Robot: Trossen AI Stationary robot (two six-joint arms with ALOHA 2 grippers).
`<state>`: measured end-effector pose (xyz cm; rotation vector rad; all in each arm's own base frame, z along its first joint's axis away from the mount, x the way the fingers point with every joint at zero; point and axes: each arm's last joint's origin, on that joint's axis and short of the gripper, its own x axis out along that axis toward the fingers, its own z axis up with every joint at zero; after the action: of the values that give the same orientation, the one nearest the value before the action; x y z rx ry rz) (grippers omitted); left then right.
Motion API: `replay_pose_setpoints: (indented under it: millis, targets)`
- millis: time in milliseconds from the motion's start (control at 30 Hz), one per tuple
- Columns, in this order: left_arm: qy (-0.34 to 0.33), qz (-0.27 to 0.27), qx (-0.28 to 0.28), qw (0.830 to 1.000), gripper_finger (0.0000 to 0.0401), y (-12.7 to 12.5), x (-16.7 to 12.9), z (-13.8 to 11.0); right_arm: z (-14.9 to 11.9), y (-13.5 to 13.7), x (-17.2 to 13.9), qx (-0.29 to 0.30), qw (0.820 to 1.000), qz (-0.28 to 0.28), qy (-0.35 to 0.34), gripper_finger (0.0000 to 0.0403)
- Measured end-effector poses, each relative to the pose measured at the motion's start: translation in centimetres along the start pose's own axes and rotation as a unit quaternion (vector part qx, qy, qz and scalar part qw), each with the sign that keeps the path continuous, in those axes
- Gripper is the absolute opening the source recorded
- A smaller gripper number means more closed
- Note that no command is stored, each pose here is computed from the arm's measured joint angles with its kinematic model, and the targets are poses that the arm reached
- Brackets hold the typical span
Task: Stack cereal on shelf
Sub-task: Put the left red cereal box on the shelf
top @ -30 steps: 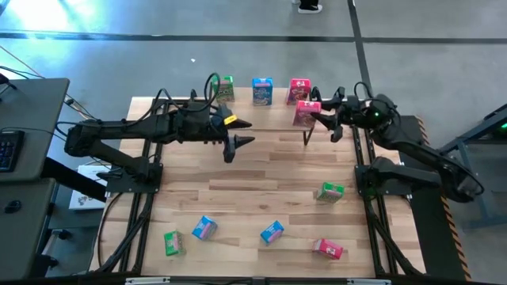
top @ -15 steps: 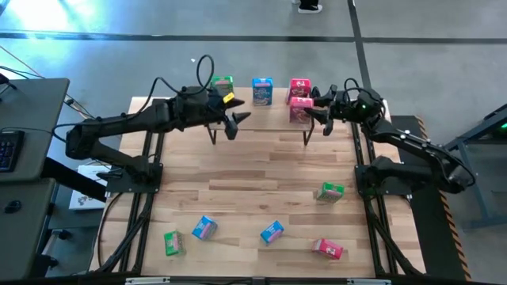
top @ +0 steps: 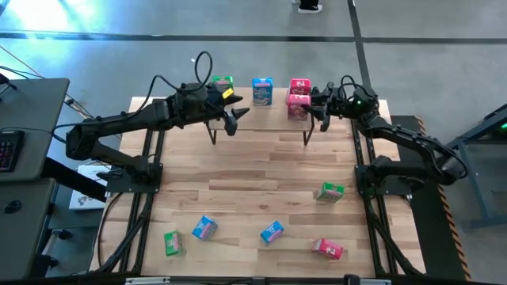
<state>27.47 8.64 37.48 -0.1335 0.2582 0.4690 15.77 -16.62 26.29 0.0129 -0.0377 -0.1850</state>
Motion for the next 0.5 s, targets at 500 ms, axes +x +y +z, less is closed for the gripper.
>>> replay_pose_setpoints:
  millis: [500]
  targets:
    - [0.000,0.000,0.000,1.000,0.0223,-0.01,0.01,-0.01,-0.47,-0.69,-0.07,-0.004,1.000,-0.011,0.009,0.0161]
